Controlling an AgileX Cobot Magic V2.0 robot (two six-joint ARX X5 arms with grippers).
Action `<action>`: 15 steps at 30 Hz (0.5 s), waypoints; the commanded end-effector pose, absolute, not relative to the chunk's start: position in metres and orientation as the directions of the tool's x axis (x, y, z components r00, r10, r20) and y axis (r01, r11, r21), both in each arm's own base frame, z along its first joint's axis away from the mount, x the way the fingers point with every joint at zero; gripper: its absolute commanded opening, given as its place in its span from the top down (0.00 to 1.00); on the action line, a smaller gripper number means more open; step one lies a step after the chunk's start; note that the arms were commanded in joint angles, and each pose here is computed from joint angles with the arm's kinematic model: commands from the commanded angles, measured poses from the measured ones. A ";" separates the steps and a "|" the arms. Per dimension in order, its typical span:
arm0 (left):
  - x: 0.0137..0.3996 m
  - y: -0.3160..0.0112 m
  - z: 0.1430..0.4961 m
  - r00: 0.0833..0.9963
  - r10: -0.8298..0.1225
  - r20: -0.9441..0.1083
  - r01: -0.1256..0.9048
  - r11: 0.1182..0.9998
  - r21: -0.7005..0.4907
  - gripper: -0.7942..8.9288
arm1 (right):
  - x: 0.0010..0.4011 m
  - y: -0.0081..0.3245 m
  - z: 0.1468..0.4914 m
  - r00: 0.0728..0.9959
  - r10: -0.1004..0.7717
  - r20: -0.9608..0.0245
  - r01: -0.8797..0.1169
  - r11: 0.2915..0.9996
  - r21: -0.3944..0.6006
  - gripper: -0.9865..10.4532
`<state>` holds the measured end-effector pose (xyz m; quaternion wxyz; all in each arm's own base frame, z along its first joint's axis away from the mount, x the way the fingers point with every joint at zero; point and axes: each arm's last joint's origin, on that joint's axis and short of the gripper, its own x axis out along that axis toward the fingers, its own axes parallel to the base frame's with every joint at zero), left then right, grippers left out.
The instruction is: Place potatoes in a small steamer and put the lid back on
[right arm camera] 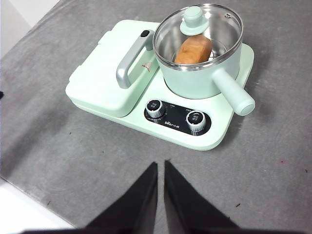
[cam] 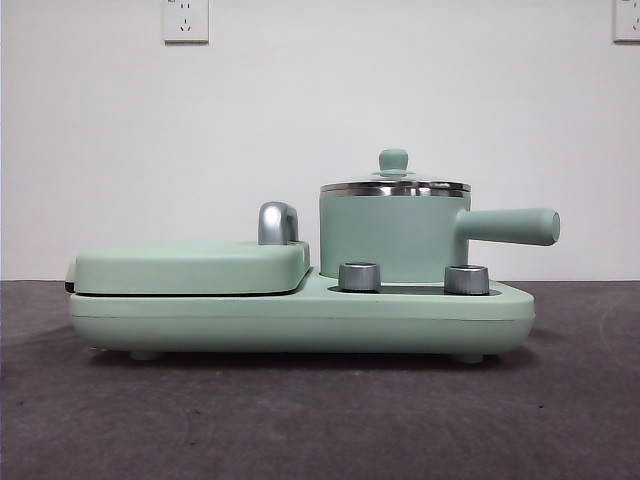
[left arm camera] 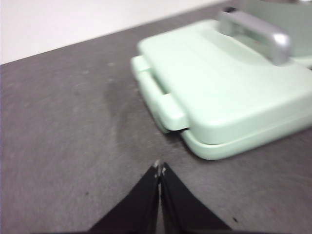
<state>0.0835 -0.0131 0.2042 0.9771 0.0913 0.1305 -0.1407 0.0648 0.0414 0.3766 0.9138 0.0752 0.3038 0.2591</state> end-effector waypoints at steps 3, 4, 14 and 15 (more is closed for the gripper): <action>0.087 -0.008 0.178 0.959 -0.194 -0.209 0.198 0.980 -0.001 0.91 | 0.065 0.042 0.380 0.687 0.528 -0.500 -0.441 0.849 0.290 0.90; 0.087 -0.007 0.176 0.962 -0.185 -0.199 0.189 0.982 0.001 0.91 | 0.065 0.042 0.380 0.687 0.527 -0.500 -0.441 0.849 0.289 0.90; 0.093 0.000 0.153 0.977 -0.028 -0.211 0.033 0.999 0.020 0.91 | 0.065 0.042 0.380 0.687 0.528 -0.500 -0.441 0.849 0.290 0.90; 0.094 0.000 0.151 0.978 -0.029 -0.208 0.034 0.999 0.023 0.91 | 0.065 0.042 0.380 0.686 0.527 -0.501 -0.441 0.849 0.290 0.90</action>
